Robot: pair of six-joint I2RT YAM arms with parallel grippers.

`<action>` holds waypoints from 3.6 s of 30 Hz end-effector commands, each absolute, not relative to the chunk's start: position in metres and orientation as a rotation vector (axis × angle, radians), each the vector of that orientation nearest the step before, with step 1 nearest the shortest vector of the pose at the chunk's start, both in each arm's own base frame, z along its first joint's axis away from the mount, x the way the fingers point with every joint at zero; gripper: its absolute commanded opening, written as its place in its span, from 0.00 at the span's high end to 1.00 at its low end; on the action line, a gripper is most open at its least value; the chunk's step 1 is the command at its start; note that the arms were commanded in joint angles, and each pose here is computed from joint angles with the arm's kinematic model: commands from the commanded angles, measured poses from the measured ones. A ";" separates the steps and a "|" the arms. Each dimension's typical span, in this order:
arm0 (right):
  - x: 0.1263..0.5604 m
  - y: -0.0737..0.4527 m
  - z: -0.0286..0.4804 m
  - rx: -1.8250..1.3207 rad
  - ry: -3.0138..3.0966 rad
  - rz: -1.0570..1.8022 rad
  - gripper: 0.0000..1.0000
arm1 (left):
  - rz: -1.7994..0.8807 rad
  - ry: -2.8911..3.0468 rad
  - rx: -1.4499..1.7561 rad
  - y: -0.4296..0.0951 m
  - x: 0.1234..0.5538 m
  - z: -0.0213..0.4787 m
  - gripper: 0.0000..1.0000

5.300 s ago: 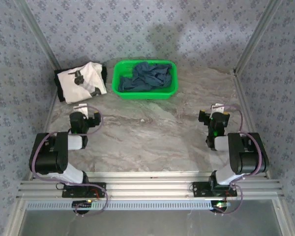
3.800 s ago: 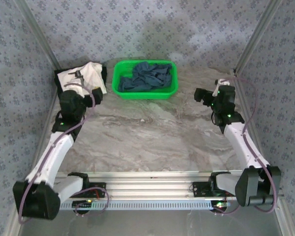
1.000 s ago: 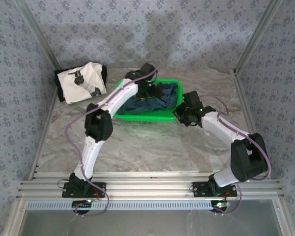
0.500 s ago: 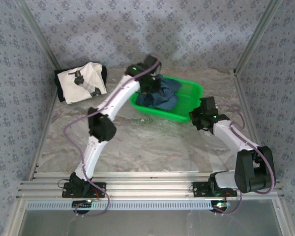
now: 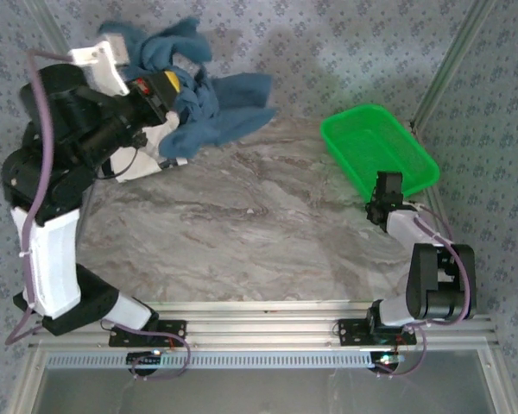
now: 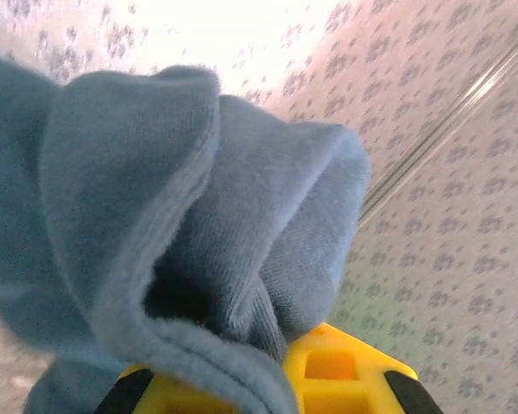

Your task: Fold and stack the t-shirts

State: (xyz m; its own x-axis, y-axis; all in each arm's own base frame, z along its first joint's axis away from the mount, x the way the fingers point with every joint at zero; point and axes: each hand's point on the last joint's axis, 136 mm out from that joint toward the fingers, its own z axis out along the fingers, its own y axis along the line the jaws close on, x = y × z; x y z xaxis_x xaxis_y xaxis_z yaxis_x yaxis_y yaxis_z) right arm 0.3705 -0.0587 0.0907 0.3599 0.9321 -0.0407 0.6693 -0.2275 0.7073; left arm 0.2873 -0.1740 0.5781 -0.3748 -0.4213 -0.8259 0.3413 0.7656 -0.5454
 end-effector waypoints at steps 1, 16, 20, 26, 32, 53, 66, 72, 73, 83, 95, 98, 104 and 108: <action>0.341 -0.079 0.073 2.174 1.157 0.373 1.00 | -0.705 2.017 0.009 -0.204 0.325 0.501 1.00; 0.403 -0.016 0.146 1.709 1.733 0.709 0.00 | -1.002 2.143 0.034 -0.254 0.342 0.473 1.00; 0.378 0.030 0.191 1.277 2.041 0.686 0.00 | -0.921 2.293 -0.232 -0.204 0.343 0.392 1.00; 0.333 0.155 0.168 0.580 2.555 0.804 0.00 | -0.607 2.496 -0.923 -0.069 0.271 0.179 0.49; 0.307 0.200 0.113 0.163 2.901 0.737 0.00 | -0.563 2.455 -0.850 -0.066 0.258 0.192 0.21; 0.384 0.257 0.075 -0.086 2.994 0.823 0.05 | -0.513 2.980 -0.668 -0.154 0.140 0.104 0.29; 0.450 0.248 0.072 -0.008 2.936 0.750 0.05 | -0.557 2.978 -0.758 -0.177 0.173 0.034 0.44; 0.461 0.266 0.054 0.006 2.964 0.718 0.07 | -0.593 2.994 -0.708 -0.194 0.183 0.029 0.54; 0.458 0.271 0.049 0.001 2.971 0.718 0.08 | -0.589 3.003 -0.692 -0.195 0.183 0.028 0.57; 0.456 0.304 0.018 0.060 3.016 0.727 0.66 | -0.513 2.914 -0.575 -0.173 0.204 0.074 1.00; 0.509 0.184 0.225 0.253 2.485 0.749 1.00 | -0.544 2.369 -0.551 -0.074 0.230 0.311 1.00; 0.492 0.150 0.266 0.272 2.463 0.782 1.00 | -0.606 2.290 -0.494 -0.080 0.247 0.350 1.00; 0.432 0.124 0.339 0.128 2.381 0.796 1.00 | -0.698 2.113 -0.390 -0.089 0.259 0.421 1.00; 0.410 0.095 0.389 0.161 2.256 0.833 1.00 | -0.805 2.046 -0.321 -0.105 0.266 0.451 1.00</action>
